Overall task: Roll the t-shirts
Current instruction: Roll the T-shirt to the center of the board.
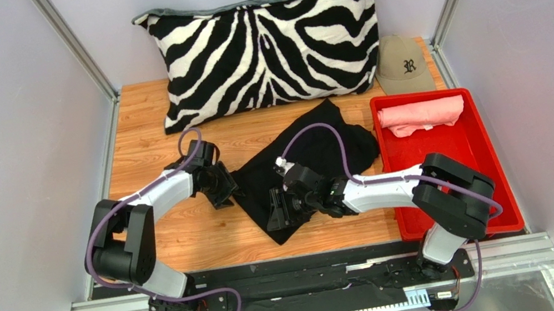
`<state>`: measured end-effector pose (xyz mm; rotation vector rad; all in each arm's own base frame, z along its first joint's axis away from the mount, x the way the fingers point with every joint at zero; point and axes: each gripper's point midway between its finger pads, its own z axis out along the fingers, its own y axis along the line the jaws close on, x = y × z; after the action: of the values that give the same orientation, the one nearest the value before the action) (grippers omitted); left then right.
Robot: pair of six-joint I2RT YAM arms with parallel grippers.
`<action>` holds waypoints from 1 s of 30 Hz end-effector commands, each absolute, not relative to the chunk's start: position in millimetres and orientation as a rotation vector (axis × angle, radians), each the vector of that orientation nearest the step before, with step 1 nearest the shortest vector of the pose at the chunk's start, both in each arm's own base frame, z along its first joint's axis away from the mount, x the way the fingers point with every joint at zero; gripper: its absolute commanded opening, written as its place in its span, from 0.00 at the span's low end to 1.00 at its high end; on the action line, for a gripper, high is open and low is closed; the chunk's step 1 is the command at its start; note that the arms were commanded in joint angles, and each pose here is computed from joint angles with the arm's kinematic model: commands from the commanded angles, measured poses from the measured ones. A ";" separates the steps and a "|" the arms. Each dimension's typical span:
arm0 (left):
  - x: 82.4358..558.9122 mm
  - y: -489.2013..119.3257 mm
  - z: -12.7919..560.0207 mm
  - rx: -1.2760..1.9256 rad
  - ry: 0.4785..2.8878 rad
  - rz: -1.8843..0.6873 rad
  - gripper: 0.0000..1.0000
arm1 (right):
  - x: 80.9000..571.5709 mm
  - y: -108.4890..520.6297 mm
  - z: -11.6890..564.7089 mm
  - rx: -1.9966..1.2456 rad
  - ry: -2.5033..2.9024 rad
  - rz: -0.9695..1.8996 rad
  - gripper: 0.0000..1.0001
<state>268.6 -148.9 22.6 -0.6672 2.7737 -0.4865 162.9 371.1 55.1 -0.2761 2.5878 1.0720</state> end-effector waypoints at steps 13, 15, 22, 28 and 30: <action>272.1 -143.6 23.2 -0.659 2.786 -0.398 0.52 | 163.7 323.6 59.1 -0.433 2.500 0.455 0.44; 273.8 -143.1 24.2 -0.660 2.790 -0.386 0.52 | 164.1 325.6 76.9 -0.473 2.410 0.391 0.49; 271.7 -139.6 25.2 -0.648 2.814 -0.343 0.52 | 166.1 364.2 116.2 -0.705 2.154 0.202 0.56; 271.3 -139.9 25.5 -0.632 2.824 -0.339 0.53 | 174.5 404.7 102.3 -0.918 2.033 0.016 0.57; 271.3 -139.3 24.9 -0.629 2.827 -0.336 0.53 | 178.5 414.0 101.5 -0.963 1.996 -0.009 0.57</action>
<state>268.1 -145.0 24.0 -0.6604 2.8210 -0.3955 159.4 409.4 102.8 -0.8474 2.1110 0.1702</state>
